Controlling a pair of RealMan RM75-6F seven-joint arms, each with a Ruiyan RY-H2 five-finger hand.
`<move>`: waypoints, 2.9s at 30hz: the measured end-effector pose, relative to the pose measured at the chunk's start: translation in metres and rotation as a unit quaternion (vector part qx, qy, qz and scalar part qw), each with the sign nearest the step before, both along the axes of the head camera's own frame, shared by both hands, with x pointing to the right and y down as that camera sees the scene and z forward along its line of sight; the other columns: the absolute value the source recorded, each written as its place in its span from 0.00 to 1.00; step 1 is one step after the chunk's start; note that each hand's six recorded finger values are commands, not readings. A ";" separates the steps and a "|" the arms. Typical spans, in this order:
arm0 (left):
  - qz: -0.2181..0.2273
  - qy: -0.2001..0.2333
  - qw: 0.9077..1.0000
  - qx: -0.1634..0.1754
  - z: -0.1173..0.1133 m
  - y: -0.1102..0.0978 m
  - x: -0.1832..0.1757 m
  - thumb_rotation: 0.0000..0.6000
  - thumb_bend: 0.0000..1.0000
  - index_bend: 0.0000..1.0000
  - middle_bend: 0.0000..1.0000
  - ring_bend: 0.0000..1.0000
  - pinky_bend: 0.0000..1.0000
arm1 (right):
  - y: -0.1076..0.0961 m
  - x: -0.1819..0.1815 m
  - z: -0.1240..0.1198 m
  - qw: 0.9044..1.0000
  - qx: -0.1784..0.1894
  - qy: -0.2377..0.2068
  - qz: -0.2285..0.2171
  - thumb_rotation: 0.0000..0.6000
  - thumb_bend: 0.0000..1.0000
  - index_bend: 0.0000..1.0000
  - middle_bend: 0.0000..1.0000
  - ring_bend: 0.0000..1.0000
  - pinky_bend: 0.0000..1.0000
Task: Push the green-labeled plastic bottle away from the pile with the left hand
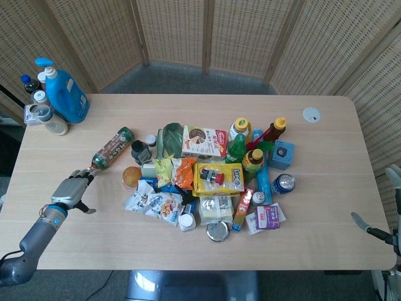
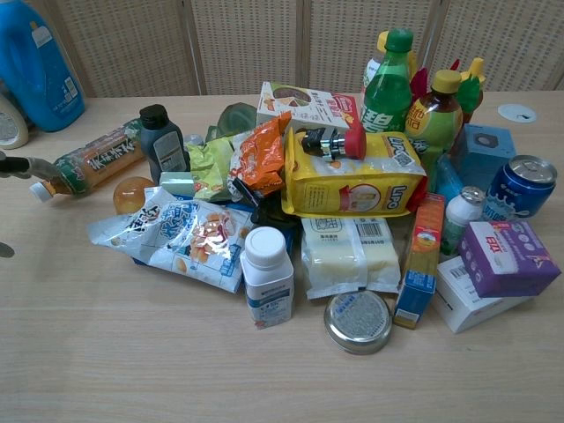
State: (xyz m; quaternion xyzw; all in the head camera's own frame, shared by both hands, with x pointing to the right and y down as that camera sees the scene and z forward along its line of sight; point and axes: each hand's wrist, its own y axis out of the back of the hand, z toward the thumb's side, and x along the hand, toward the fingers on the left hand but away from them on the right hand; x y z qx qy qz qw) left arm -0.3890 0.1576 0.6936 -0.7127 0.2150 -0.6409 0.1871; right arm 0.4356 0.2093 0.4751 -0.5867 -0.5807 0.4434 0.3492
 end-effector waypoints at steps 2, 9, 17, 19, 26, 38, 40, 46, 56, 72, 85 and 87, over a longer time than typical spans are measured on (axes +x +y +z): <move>0.003 0.007 1.000 -0.008 0.004 0.004 0.007 1.00 0.04 0.00 0.00 0.00 0.00 | 0.000 0.000 0.000 1.000 0.000 0.000 0.000 1.00 0.00 0.00 0.00 0.00 0.00; 0.002 0.001 1.000 -0.024 0.016 0.010 0.010 1.00 0.04 0.00 0.00 0.00 0.00 | -0.001 0.003 0.000 1.000 0.000 -0.004 0.005 1.00 0.00 0.00 0.00 0.00 0.00; -0.011 -0.027 0.999 -0.028 0.026 0.002 -0.005 1.00 0.04 0.00 0.00 0.00 0.00 | -0.001 0.005 -0.003 1.000 0.003 -0.005 0.008 1.00 0.00 0.00 0.00 0.00 0.00; -0.017 -0.036 0.999 -0.030 0.029 -0.001 -0.011 1.00 0.04 0.00 0.00 0.00 0.00 | -0.001 0.005 -0.003 1.000 0.003 -0.004 0.008 1.00 0.00 0.00 0.00 0.00 0.00; -0.024 -0.073 0.997 -0.021 0.030 -0.013 -0.036 1.00 0.04 0.00 0.00 0.00 0.00 | -0.001 0.007 -0.004 1.000 0.005 -0.007 0.011 1.00 0.00 0.00 0.00 0.00 0.00; -0.053 -0.110 0.992 0.037 0.001 -0.040 -0.077 1.00 0.04 0.00 0.00 0.00 0.00 | 0.000 0.004 -0.005 1.000 0.005 -0.008 0.008 1.00 0.00 0.00 0.00 0.00 0.00; -0.057 -0.106 0.991 0.055 -0.002 -0.042 -0.075 1.00 0.04 0.00 0.00 0.00 0.00 | 0.000 0.004 -0.005 1.000 0.005 -0.008 0.007 1.00 0.00 0.00 0.00 0.00 0.00; -0.076 -0.109 0.983 0.126 -0.008 -0.057 -0.067 1.00 0.04 0.00 0.00 0.00 0.00 | 0.000 0.004 -0.004 1.000 0.004 -0.009 0.007 1.00 0.00 0.00 0.00 0.00 0.00; -0.110 -0.167 0.968 0.149 0.001 -0.081 -0.056 1.00 0.04 0.00 0.00 0.00 0.00 | 0.000 0.002 -0.001 1.000 -0.001 -0.006 0.003 1.00 0.00 0.00 0.00 0.00 0.00; -0.139 -0.223 0.953 0.148 0.039 -0.103 -0.029 1.00 0.04 0.00 0.00 0.00 0.00 | -0.002 0.004 0.004 1.000 -0.009 -0.005 0.006 1.00 0.00 0.00 0.00 0.00 0.00; -0.145 -0.233 0.952 0.134 0.076 -0.106 -0.001 1.00 0.04 0.00 0.00 0.00 0.00 | -0.004 0.010 0.011 1.000 -0.019 -0.005 0.015 1.00 0.00 0.00 0.00 0.00 0.00; -0.144 -0.230 0.953 0.132 0.082 -0.107 0.005 1.00 0.04 0.00 0.00 0.00 0.00 | -0.005 0.011 0.013 1.000 -0.021 -0.005 0.016 1.00 0.00 0.00 0.00 0.00 0.00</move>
